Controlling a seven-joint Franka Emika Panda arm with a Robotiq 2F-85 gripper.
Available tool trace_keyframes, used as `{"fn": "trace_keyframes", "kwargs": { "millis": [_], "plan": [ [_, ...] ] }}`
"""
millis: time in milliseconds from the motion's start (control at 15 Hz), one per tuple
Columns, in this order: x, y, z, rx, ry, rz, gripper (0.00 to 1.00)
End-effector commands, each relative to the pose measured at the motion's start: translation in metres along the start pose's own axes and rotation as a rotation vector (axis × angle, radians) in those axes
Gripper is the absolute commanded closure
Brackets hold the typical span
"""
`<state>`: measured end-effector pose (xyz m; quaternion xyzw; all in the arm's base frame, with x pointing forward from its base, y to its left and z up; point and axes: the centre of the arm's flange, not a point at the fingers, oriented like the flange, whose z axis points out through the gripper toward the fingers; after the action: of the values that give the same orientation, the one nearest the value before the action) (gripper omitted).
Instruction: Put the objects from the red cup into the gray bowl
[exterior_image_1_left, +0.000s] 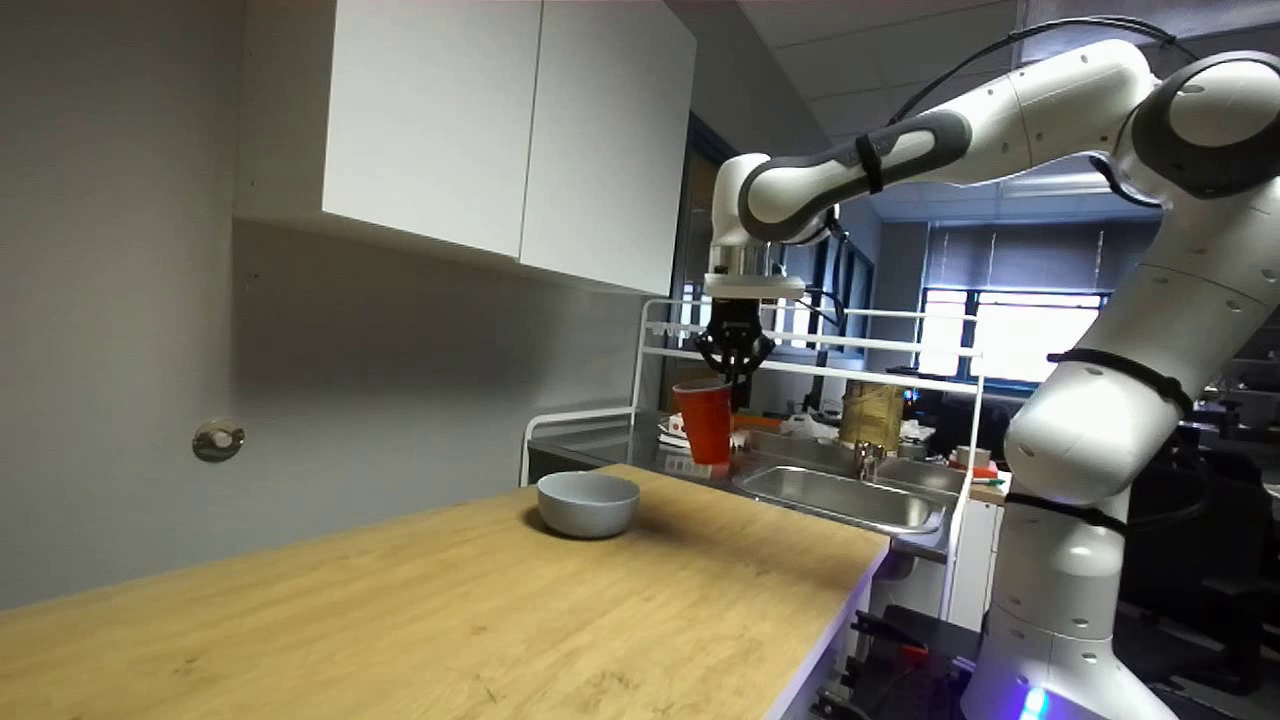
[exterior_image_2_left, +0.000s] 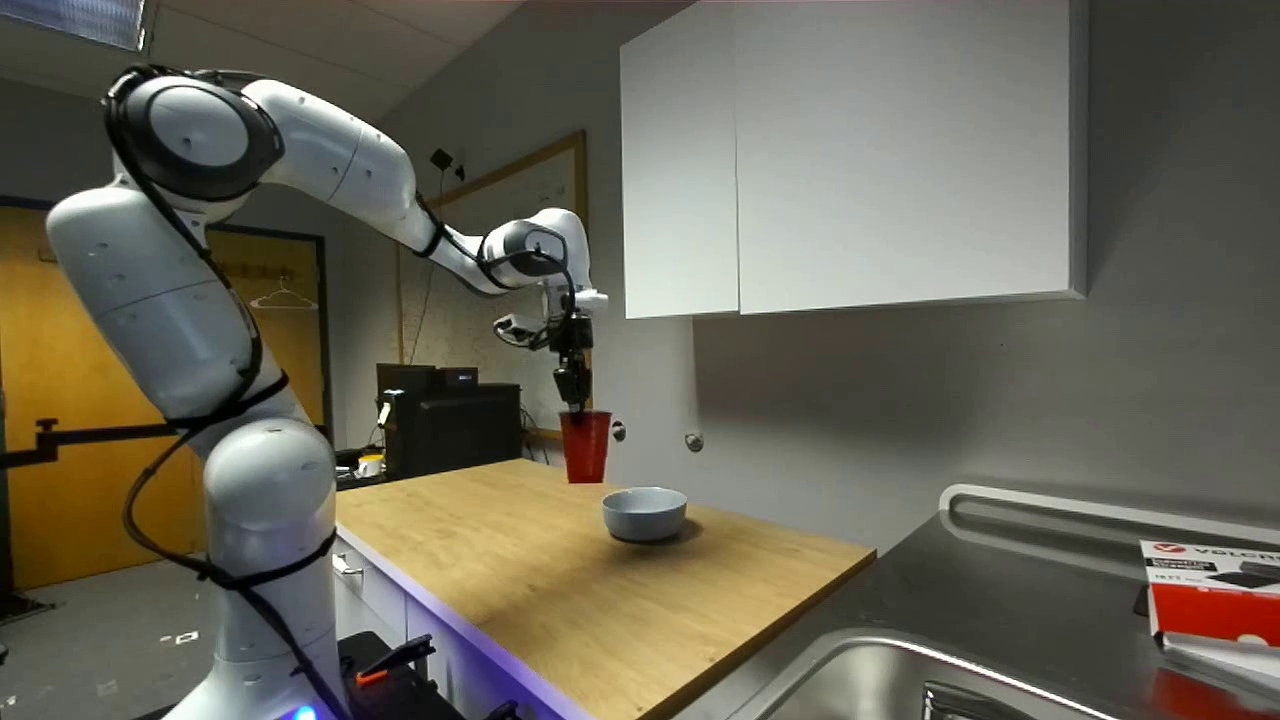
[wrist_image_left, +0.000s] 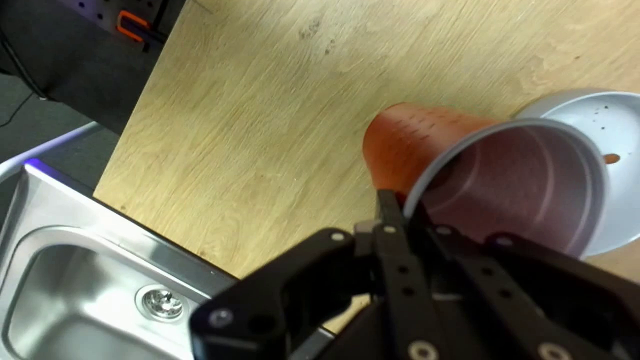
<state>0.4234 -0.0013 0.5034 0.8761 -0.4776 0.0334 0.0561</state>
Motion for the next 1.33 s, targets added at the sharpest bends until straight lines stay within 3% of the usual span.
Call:
{"fn": "trace_keyframes", "kwargs": {
  "millis": [0,400,667,1267],
  "plan": [
    [0.017,-0.052,-0.022,-0.106,0.020,-0.032,0.99],
    [0.038,-0.126,-0.026,-0.253,0.115,-0.075,0.99],
    [0.053,-0.166,-0.016,-0.341,0.232,-0.130,0.99],
    [0.030,-0.191,0.040,-0.454,0.518,-0.326,0.99]
  ]
}}
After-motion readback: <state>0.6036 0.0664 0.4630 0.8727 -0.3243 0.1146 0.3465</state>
